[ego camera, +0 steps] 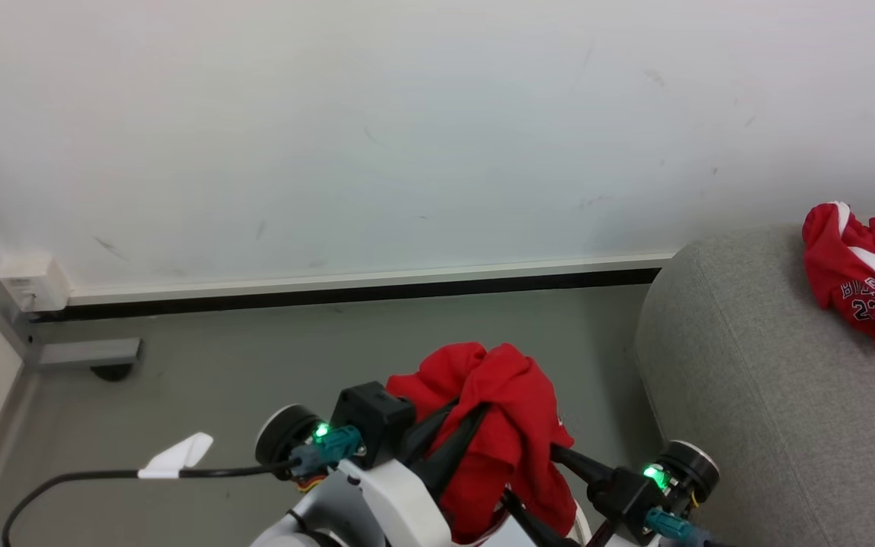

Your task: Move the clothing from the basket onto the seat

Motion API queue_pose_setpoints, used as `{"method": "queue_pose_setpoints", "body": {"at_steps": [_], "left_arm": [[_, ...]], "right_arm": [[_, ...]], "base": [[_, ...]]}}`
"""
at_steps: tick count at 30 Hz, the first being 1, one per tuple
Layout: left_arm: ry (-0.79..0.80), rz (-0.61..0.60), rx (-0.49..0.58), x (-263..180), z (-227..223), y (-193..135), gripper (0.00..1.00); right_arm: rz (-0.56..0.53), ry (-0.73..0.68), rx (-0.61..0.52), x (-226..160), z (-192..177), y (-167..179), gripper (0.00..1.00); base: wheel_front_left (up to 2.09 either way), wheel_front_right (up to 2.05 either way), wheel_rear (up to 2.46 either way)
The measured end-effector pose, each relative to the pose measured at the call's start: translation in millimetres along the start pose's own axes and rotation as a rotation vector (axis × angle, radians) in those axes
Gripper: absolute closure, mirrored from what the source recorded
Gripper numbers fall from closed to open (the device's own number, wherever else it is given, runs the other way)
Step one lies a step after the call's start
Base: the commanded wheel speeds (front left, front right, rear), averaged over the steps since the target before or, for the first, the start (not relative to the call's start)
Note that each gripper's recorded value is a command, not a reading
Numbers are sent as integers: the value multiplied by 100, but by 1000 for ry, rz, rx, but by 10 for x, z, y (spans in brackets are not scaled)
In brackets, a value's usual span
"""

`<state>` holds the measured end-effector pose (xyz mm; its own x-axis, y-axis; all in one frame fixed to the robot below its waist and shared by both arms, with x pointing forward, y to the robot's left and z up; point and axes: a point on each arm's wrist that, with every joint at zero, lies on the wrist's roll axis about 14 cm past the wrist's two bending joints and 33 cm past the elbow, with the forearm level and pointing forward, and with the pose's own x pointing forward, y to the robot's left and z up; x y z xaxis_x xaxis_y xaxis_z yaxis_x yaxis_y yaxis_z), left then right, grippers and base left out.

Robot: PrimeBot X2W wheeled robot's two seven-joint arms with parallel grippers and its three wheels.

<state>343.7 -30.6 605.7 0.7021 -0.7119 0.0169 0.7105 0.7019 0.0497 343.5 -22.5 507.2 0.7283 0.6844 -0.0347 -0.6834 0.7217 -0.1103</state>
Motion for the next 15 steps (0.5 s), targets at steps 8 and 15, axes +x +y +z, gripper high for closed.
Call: {"method": "queue_pose_setpoints", "body": {"at_steps": [8, 15], "left_arm": [[12, -34, -8, 18, -26, -94, 100], [30, -28, -13, 42, -84, -73, 100]], "right_arm": [[-3, -27, 125, 98, 58, 104, 100], [-26, -38, 184, 117, 71, 83, 100]], "base": [[0, 0, 0], [0, 0, 0]]}}
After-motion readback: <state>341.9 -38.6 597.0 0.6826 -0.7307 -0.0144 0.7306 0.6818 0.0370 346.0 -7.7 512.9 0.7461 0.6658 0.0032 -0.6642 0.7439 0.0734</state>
